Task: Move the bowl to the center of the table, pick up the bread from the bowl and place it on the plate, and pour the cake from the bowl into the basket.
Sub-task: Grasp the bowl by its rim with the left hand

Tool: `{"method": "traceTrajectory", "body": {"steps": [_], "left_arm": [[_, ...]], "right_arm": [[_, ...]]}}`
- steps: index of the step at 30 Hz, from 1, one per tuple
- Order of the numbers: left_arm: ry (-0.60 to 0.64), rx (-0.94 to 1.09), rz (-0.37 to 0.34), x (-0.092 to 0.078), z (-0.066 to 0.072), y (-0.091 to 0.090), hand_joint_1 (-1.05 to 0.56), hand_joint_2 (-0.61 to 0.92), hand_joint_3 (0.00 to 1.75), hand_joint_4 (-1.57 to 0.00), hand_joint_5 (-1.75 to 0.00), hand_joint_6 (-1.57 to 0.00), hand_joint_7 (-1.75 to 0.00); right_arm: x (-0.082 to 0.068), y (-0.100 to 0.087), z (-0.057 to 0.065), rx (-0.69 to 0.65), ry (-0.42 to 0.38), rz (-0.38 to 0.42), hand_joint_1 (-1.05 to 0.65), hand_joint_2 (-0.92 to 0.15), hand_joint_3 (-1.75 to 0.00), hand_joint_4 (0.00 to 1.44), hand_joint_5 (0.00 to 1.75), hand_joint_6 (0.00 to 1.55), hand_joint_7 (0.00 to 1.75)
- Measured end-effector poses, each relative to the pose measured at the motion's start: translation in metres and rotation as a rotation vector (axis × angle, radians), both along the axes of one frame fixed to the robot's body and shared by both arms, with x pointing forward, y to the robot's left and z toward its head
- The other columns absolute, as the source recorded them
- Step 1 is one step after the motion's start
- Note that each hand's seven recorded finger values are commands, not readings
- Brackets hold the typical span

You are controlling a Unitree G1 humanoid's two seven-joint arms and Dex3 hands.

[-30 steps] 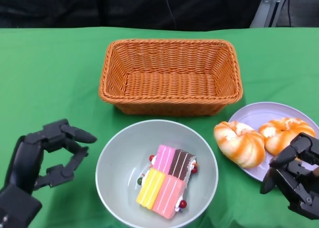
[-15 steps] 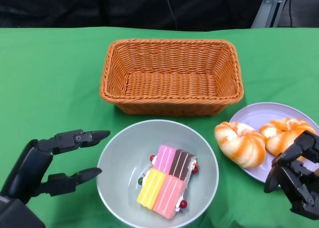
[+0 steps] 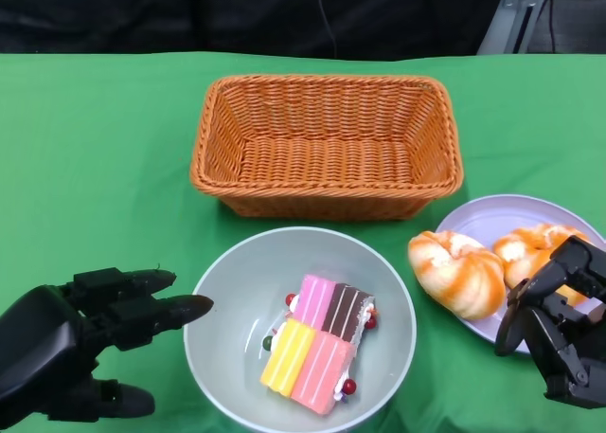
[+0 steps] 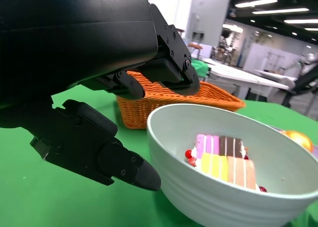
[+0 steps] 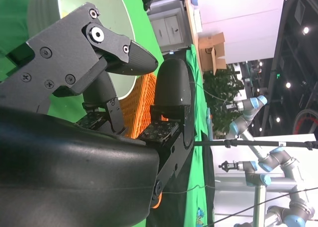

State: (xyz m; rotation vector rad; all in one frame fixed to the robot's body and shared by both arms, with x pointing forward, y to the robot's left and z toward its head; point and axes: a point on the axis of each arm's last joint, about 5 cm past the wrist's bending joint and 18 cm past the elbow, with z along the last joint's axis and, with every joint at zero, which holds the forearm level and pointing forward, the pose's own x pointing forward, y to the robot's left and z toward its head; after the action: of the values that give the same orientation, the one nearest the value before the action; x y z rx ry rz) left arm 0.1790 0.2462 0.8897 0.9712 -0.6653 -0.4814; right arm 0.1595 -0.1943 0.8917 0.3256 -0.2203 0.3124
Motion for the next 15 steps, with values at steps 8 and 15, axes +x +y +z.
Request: {"method": "traceTrajectory", "body": {"steps": [8, 15], "left_arm": [[-0.009, 0.137, -0.048, 0.0, 0.006, 0.008, -0.46, 0.69, 0.0, -0.44, 0.0, -0.5, 0.0], [-0.022, 0.18, -0.074, 0.002, 0.012, 0.01, -0.47, 0.67, 0.0, -0.44, -0.01, -0.52, -0.01]], "right_arm": [[0.0, 0.001, -0.001, -0.005, 0.012, 0.004, -0.17, -0.51, -1.03, 0.69, 1.61, 0.6, 1.37], [0.0, 0.001, -0.001, -0.002, 0.016, 0.006, -0.18, -0.53, -1.0, 0.7, 1.59, 0.61, 1.35]]}}
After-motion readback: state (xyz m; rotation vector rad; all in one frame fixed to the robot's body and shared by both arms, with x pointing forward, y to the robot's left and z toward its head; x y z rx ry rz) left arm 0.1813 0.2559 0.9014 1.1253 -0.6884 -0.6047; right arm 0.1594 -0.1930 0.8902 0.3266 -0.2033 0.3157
